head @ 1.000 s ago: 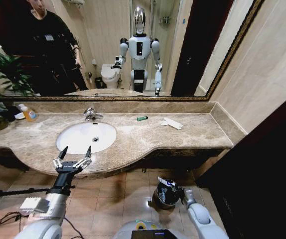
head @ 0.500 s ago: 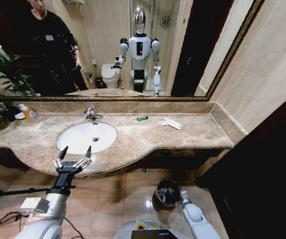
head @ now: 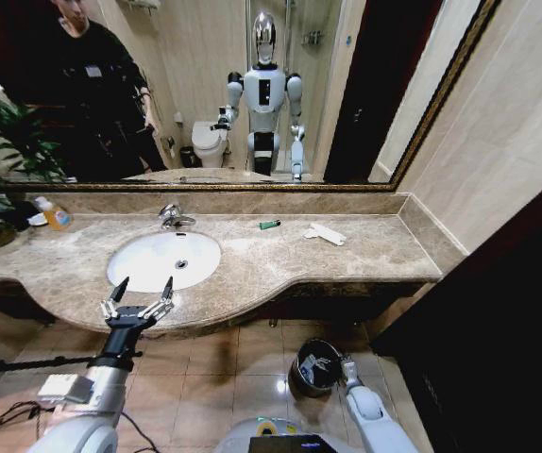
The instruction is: Pick up the trash from the sink and place it in the trash bin.
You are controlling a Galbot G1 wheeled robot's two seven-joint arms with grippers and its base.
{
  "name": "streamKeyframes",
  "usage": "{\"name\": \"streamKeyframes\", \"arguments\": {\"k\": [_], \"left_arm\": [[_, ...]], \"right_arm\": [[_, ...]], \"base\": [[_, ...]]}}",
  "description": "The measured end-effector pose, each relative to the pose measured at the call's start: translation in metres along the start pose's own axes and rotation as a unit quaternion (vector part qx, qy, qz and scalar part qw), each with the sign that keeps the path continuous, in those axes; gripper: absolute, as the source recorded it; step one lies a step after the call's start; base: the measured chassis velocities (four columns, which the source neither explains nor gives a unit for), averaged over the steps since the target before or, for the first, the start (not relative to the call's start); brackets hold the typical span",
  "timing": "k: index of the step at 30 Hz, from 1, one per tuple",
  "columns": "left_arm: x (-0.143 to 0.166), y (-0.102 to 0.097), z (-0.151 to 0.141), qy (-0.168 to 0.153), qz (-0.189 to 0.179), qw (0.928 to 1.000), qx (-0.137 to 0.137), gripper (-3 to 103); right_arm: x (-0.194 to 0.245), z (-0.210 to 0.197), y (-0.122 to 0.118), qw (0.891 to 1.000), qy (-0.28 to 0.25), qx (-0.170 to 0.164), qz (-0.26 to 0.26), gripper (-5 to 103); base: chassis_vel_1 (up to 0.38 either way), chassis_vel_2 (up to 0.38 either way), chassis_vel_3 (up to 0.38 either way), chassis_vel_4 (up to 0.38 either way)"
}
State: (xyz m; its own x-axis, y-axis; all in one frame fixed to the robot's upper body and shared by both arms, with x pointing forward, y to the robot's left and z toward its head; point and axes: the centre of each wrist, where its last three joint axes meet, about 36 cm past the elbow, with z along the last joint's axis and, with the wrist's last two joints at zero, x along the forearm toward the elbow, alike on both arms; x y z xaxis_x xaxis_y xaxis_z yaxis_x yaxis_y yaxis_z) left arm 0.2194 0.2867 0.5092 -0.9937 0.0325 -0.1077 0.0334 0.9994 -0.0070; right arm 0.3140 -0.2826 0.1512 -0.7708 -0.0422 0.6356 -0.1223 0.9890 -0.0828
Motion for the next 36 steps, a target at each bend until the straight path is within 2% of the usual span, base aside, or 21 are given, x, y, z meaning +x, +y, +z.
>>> {"name": "streamKeyframes", "arguments": {"k": [20, 25, 27, 28, 30, 36], "left_arm": [[0.000, 0.000, 0.000, 0.000, 0.000, 1.0000, 0.000, 100], [0.000, 0.000, 0.000, 0.000, 0.000, 1.0000, 0.000, 100], [0.000, 0.000, 0.000, 0.000, 0.000, 1.0000, 0.000, 100], [0.000, 0.000, 0.000, 0.000, 0.000, 1.0000, 0.000, 100], [0.000, 0.000, 0.000, 0.000, 0.000, 1.0000, 0.000, 100], [0.000, 0.000, 0.000, 0.000, 0.000, 1.0000, 0.000, 100]], "right_arm": [[0.001, 0.000, -0.002, 1.000, 0.002, -0.004, -0.001, 100], [0.010, -0.001, -0.003, 1.000, -0.003, -0.014, -0.001, 100], [0.027, -0.010, -0.008, 0.999, -0.012, -0.034, -0.003, 100], [0.027, -0.010, -0.008, 0.999, -0.012, -0.034, -0.003, 100], [0.047, -0.028, -0.011, 0.998, -0.040, -0.048, -0.007, 100], [0.084, -0.052, -0.020, 0.994, -0.096, -0.049, -0.008, 100]], "base": [[0.000, 0.000, 0.000, 0.000], [0.000, 0.000, 0.000, 0.000], [0.000, 0.000, 0.000, 0.000], [0.000, 0.000, 0.000, 0.000], [0.000, 0.000, 0.000, 0.000], [0.000, 0.000, 0.000, 0.000]]}}
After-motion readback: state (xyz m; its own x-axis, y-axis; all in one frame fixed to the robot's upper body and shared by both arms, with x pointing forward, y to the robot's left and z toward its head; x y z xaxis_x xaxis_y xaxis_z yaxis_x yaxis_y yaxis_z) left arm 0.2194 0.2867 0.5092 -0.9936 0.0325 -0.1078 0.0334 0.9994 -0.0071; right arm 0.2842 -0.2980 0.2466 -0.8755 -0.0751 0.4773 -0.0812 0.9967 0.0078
